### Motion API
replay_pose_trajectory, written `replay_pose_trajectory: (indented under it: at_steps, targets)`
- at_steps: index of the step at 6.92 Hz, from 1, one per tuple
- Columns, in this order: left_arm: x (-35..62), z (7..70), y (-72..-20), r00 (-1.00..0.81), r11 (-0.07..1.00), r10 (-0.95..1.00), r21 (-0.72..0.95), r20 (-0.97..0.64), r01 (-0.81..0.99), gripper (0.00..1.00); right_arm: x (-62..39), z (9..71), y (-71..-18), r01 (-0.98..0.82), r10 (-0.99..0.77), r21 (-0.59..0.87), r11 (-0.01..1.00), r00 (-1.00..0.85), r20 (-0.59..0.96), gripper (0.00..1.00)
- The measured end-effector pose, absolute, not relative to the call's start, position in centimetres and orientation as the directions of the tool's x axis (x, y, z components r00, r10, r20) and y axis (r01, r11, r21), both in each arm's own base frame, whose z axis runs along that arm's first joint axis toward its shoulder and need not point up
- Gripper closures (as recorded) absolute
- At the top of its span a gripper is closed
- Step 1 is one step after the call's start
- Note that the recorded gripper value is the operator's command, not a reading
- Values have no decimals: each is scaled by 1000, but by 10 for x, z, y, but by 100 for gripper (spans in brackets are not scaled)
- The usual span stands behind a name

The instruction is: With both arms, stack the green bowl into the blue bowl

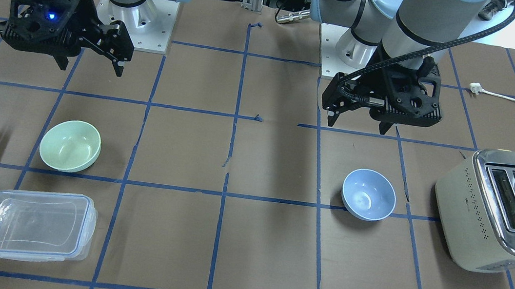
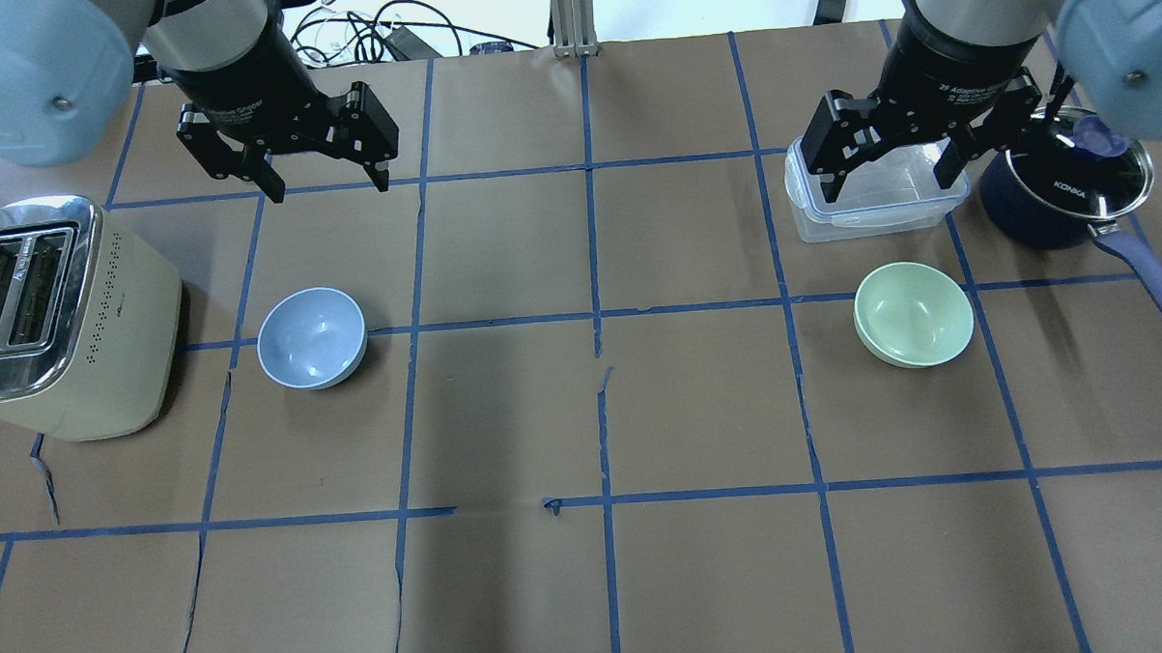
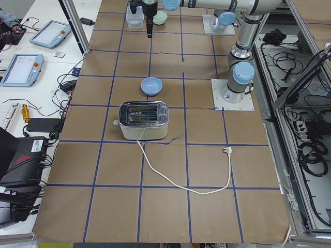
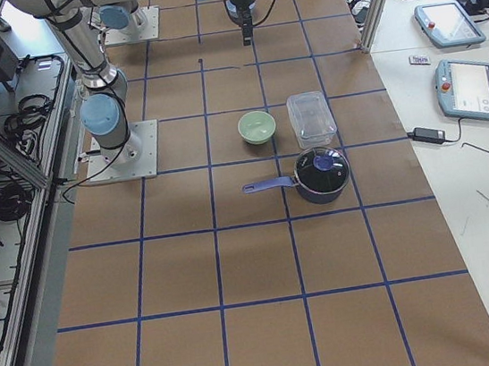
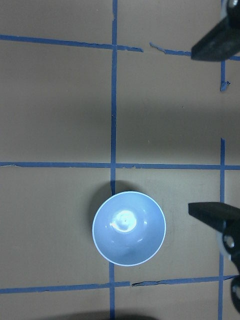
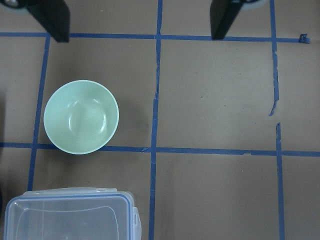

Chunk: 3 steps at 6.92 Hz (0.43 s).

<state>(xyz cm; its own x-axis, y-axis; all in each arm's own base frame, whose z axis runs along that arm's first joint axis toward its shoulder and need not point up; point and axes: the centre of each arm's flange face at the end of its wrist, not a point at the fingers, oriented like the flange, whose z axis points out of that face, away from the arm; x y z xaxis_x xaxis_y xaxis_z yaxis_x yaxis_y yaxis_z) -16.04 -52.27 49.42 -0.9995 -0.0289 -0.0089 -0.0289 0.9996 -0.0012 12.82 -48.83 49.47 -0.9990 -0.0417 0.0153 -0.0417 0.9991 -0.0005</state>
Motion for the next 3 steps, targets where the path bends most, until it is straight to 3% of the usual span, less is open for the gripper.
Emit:
replay_pose_trajectory:
  at_steps: [3]
  targets:
    - [-159, 495, -523, -999, 999, -32, -3, -8, -32, 0, 128, 492, -488, -42, -42, 8, 999, -999, 16, 0]
